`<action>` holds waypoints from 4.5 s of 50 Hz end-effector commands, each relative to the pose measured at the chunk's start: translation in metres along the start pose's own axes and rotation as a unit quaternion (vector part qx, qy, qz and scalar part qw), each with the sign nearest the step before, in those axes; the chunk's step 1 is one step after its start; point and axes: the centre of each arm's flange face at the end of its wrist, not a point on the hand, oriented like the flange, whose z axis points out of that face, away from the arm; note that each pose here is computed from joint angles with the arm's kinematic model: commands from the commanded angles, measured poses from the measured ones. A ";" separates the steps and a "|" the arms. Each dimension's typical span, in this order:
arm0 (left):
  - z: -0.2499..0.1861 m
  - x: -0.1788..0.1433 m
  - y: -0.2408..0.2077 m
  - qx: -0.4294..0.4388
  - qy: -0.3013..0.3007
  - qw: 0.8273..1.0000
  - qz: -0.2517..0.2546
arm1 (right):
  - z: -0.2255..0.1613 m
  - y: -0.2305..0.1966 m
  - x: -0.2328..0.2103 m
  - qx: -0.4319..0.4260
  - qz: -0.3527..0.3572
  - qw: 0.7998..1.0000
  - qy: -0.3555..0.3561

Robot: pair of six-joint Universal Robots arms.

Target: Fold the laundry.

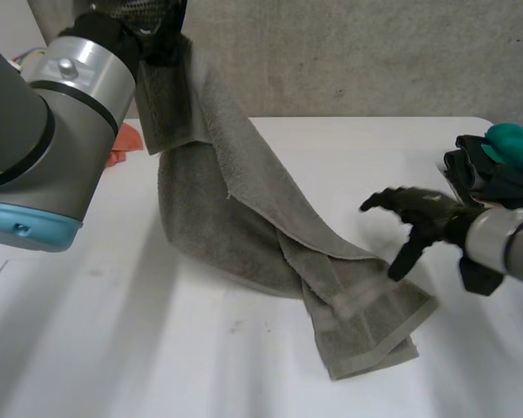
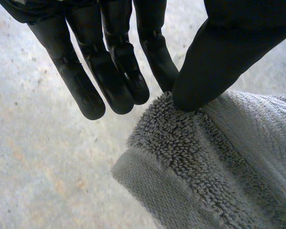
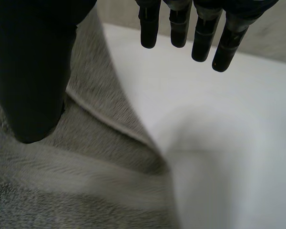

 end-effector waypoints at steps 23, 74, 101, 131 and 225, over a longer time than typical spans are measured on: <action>-0.014 -0.045 -0.027 0.032 -0.055 0.998 -0.010 | 0.025 -0.029 0.010 0.058 -0.014 0.998 -0.007; -0.157 0.059 0.184 -0.312 0.127 0.942 0.011 | 0.003 -0.003 -0.004 0.015 -0.186 0.979 0.085; -0.105 0.012 0.100 -0.155 0.049 0.985 0.060 | -0.048 -0.030 -0.023 0.000 -0.320 0.943 0.087; 0.113 -0.064 0.026 0.233 -0.171 0.940 0.183 | 0.000 -0.204 -0.029 0.381 -0.414 0.753 0.341; -0.154 -0.030 0.130 -0.362 0.070 0.923 0.111 | -0.088 0.019 -0.012 -0.167 -0.376 0.911 0.025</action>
